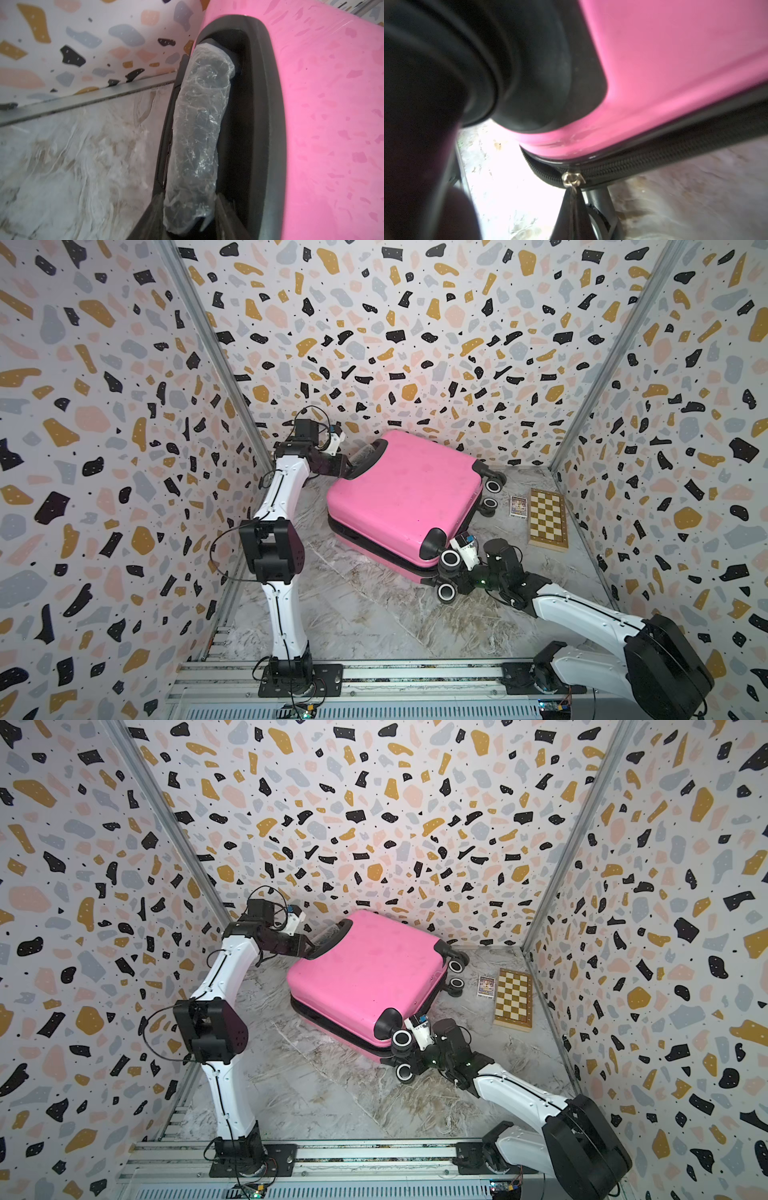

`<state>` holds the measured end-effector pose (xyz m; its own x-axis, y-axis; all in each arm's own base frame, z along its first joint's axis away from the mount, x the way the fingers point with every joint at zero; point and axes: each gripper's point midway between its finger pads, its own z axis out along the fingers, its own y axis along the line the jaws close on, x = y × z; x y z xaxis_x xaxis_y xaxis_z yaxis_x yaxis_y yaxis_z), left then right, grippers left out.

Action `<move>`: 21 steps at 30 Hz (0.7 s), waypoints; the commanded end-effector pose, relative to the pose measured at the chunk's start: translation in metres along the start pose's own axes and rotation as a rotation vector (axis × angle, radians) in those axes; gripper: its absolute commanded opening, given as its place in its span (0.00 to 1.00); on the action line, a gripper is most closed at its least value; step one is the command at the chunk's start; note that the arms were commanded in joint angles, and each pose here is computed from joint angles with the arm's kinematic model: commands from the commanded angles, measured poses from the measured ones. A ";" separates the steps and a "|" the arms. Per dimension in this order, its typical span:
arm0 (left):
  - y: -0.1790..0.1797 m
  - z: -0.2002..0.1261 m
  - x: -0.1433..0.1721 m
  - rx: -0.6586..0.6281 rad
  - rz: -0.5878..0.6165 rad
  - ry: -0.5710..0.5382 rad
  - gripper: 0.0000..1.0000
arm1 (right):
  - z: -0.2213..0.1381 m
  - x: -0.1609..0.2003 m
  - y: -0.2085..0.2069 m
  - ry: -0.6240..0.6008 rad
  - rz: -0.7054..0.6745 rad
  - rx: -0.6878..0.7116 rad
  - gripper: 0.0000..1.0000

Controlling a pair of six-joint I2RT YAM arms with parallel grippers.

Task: Close the suitcase zippers
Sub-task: Zip the zipper on the suitcase.

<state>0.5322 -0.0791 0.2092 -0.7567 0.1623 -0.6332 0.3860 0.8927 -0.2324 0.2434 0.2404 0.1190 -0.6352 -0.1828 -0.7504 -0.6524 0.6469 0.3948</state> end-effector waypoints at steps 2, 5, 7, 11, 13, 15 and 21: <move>-0.012 -0.010 0.192 -0.013 -0.272 0.679 0.41 | -0.012 -0.012 -0.044 -0.057 0.055 0.185 0.00; -0.025 -0.024 0.209 -0.002 -0.315 0.699 0.41 | -0.018 -0.016 -0.060 -0.080 0.082 0.218 0.00; -0.033 -0.036 0.220 -0.004 -0.335 0.709 0.41 | -0.019 -0.019 -0.068 -0.089 0.093 0.232 0.00; -0.045 -0.065 0.228 -0.036 -0.345 0.689 0.45 | -0.021 -0.026 -0.083 -0.111 0.129 0.236 0.00; -0.050 -0.079 0.226 -0.060 -0.337 0.658 0.49 | -0.022 -0.030 -0.089 -0.118 0.141 0.237 0.00; -0.046 -0.093 0.216 -0.125 -0.321 0.591 0.57 | -0.021 -0.033 -0.091 -0.117 0.142 0.222 0.00; -0.062 -0.127 0.142 -0.289 -0.023 0.255 0.74 | -0.020 -0.037 -0.078 -0.124 0.140 0.117 0.00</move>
<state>0.3770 -0.0421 0.2303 -0.8607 0.0739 -0.5037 0.1349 0.9872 -0.0856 0.3126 0.1721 0.1189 -0.6634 0.0251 -0.7478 -0.4557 0.7791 0.4304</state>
